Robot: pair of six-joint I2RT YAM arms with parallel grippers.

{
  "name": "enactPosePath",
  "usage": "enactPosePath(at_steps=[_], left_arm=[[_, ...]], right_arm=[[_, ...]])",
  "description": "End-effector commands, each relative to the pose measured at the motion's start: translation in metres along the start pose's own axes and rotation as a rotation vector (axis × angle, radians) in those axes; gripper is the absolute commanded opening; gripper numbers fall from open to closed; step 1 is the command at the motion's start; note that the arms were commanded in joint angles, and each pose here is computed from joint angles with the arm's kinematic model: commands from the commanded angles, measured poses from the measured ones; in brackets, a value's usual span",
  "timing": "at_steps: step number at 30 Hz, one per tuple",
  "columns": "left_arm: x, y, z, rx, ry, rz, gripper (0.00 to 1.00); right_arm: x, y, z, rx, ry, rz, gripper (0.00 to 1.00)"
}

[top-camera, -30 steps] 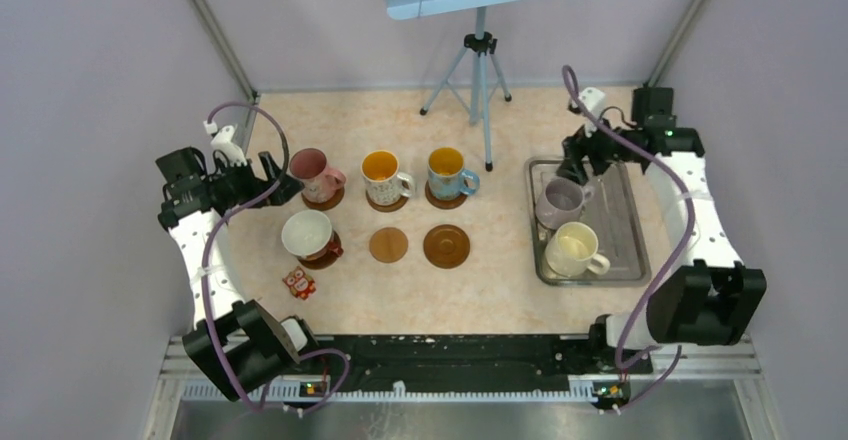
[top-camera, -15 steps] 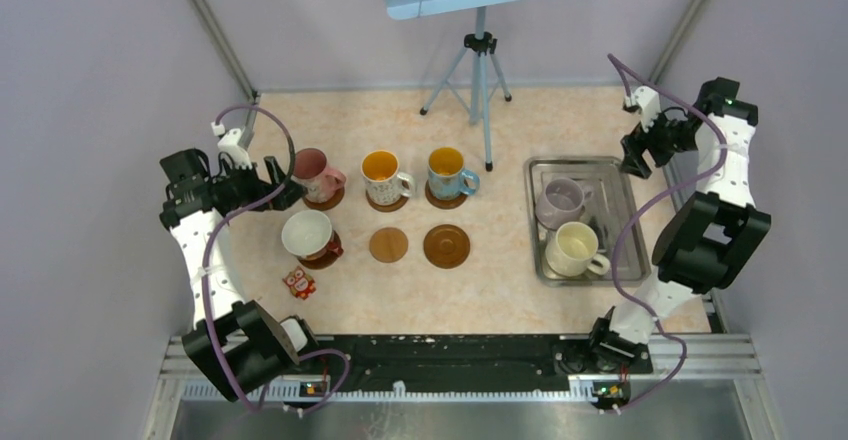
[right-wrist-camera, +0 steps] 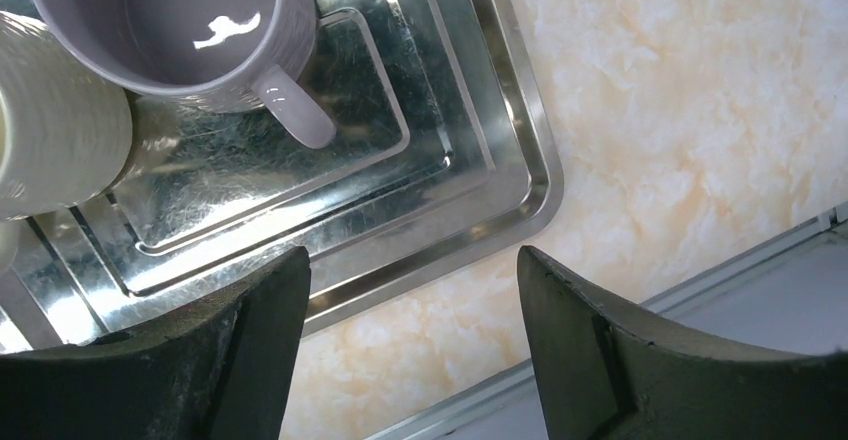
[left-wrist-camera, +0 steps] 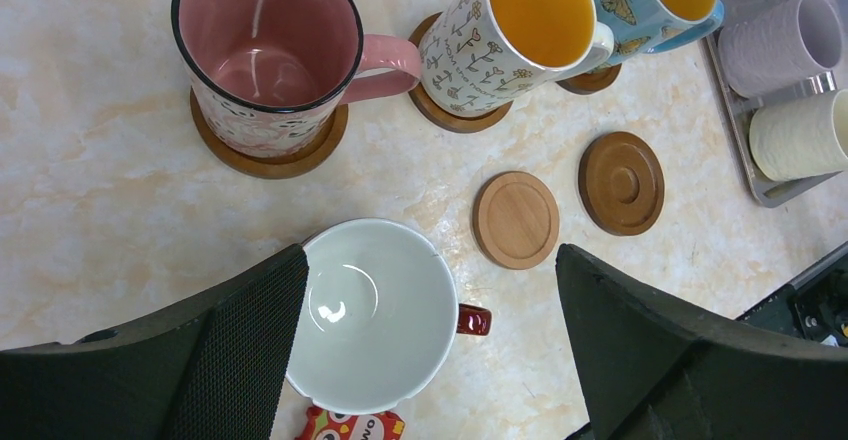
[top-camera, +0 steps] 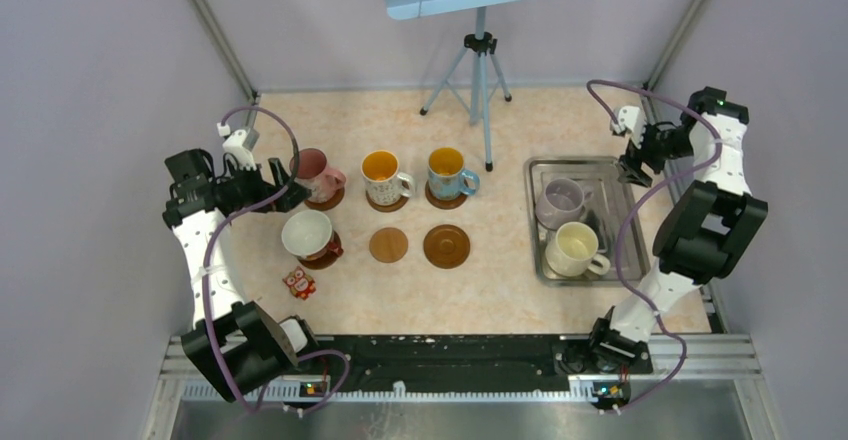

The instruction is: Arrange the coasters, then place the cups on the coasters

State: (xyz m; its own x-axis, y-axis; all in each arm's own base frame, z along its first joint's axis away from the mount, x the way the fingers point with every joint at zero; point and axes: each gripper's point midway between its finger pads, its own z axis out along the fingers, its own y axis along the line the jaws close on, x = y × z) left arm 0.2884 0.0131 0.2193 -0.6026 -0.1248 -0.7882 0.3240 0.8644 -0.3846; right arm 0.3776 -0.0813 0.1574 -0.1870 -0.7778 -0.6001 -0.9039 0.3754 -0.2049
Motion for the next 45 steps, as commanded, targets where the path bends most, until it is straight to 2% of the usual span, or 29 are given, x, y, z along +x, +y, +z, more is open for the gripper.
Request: enactPosePath(at_steps=[1,7,20,31,38,45], left_arm=[[-0.002,-0.007,0.0,0.031,-0.01,0.001,0.99],[-0.006,-0.004,0.001,0.017,-0.018,-0.005,0.99],[-0.003,-0.001,0.002,0.004,-0.018,-0.013,0.99],[0.0,0.004,0.004,-0.012,-0.015,-0.02,0.99],[-0.001,0.004,0.004,-0.015,-0.02,-0.021,0.99],[0.0,0.004,0.004,-0.018,-0.018,-0.02,0.99]], right_arm=[[-0.007,-0.006,0.012,-0.027,-0.081,-0.087,0.74],[-0.004,0.009,0.029,-0.131,-0.085,-0.118,0.72],[-0.007,0.042,0.082,-0.28,-0.032,-0.304,0.69],[0.003,0.069,0.099,-0.337,-0.023,-0.324,0.62],[0.002,0.076,0.104,-0.318,-0.045,-0.282,0.47],[-0.004,0.074,0.099,-0.288,-0.089,-0.219,0.28]])
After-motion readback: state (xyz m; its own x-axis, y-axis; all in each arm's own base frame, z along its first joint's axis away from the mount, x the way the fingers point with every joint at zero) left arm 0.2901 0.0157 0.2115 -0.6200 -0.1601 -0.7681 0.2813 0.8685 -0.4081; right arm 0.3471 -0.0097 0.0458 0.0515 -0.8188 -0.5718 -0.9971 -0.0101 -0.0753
